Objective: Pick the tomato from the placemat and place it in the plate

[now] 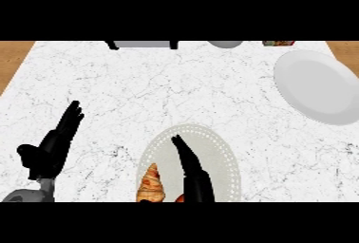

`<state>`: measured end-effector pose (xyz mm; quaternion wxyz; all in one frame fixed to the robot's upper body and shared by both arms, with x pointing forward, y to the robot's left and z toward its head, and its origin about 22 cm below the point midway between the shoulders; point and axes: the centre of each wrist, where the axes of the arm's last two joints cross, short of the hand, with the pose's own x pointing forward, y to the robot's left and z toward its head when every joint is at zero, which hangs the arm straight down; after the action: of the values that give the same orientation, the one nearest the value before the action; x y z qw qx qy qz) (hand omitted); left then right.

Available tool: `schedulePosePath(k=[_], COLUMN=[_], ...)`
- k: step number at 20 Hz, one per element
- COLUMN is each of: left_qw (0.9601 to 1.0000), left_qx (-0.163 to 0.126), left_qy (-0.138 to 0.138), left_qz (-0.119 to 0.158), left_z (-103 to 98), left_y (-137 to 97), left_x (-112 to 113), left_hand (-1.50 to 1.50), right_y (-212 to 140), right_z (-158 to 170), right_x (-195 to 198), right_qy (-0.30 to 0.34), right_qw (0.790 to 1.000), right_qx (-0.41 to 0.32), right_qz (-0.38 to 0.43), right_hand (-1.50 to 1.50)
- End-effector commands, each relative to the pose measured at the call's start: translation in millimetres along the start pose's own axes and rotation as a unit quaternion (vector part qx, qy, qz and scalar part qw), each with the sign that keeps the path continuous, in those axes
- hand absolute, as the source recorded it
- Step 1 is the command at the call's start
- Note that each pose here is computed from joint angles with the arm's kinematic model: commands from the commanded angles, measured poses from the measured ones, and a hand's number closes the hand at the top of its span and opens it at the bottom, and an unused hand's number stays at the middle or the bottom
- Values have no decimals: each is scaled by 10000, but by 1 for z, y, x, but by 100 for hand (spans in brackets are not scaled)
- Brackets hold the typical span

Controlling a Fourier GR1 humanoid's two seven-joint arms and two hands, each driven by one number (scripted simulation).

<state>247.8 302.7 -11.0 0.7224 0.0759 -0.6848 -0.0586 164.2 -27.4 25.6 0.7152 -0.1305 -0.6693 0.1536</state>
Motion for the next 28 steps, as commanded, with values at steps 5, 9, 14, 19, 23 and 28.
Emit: schedulePosePath(k=[5,9,14,19,23,28], left_qw=[10000,10000,10000,10000,10000,10000], left_qx=[25,-82,14,-84,-78,-62], left_qy=[58,-24,-51,-18,-44,-39], left_qz=[-61,33,-16,-37,6,12], left_z=[1,7,-5,-3,2,-4], left_y=[8,-1,-4,-11,-2,-2], left_x=[-7,-11,-6,-8,-11,-11], left_hand=[0,0,0,0,0,0], right_y=[-22,-38,-42,-33,-39,-36], right_z=[15,22,24,19,15,5], right_x=[35,35,48,57,59,40], right_qy=[829,1389,1901,2381,2548,2883], right_qw=[9857,9608,9357,9181,9067,8778], right_qx=[21,670,1273,1508,1523,1691], right_qz=[1470,2302,2685,2788,2996,3433], right_hand=[-150,-150,-150,-150,-150,-150])
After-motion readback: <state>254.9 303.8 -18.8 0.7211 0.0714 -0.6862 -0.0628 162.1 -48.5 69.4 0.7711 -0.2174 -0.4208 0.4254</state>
